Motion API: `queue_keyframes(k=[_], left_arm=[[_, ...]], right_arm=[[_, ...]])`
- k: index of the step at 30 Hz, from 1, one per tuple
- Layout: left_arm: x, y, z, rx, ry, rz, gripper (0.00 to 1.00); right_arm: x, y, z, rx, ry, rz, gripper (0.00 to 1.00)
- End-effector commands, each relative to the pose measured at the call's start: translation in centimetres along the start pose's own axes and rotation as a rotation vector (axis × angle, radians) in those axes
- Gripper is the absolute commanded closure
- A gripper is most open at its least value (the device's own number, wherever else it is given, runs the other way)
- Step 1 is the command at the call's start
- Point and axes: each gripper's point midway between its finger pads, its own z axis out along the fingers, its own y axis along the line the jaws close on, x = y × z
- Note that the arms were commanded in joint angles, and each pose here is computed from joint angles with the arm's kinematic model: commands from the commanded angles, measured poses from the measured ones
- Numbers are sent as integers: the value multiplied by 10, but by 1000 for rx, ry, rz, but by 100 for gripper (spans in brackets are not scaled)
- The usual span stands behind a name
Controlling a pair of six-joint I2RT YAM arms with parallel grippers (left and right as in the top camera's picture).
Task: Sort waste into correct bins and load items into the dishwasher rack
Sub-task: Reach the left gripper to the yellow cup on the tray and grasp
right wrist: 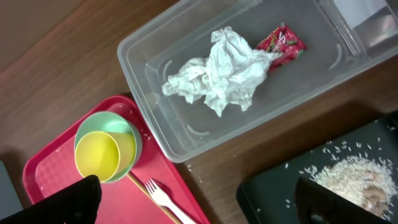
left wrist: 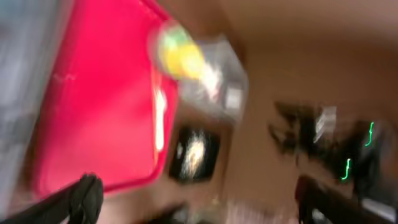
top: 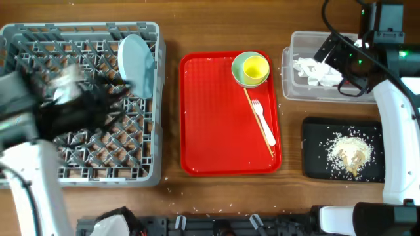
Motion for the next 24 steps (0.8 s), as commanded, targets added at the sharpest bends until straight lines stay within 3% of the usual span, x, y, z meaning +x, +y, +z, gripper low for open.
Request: queue_keyframes(k=[1,3,4,6,7,10,13,15,19,24], left_arm=[[57,-64,77,-57,125,285,0],[62,-95,122,-230,-1,491,0],[62,-98,153,-283,50,548,1],[47,-77,204,-442,169,671,1],[27,-60,233,-568,161,749,1],[-1,-44,268,-697,71,913,0],[10,-53,314,-629,114,1230,0],[17,-59,338,-585,112,1338,1],[29,-41,376,-565,129,1364,11],[71,-20,403,-478,276,1364,32]], right_arm=[[0,-2,3,14,4,7,0],[0,-2,3,14,4,7,0],[0,-2,3,14,4,7,1],[0,-2,3,14,4,7,0],[0,-2,3,14,4,7,0],[0,-2,3,14,4,7,0],[0,-2,3,14,4,7,0],[0,-2,3,14,4,7,0],[0,-2,3,14,4,7,0],[0,-2,3,14,4,7,0]])
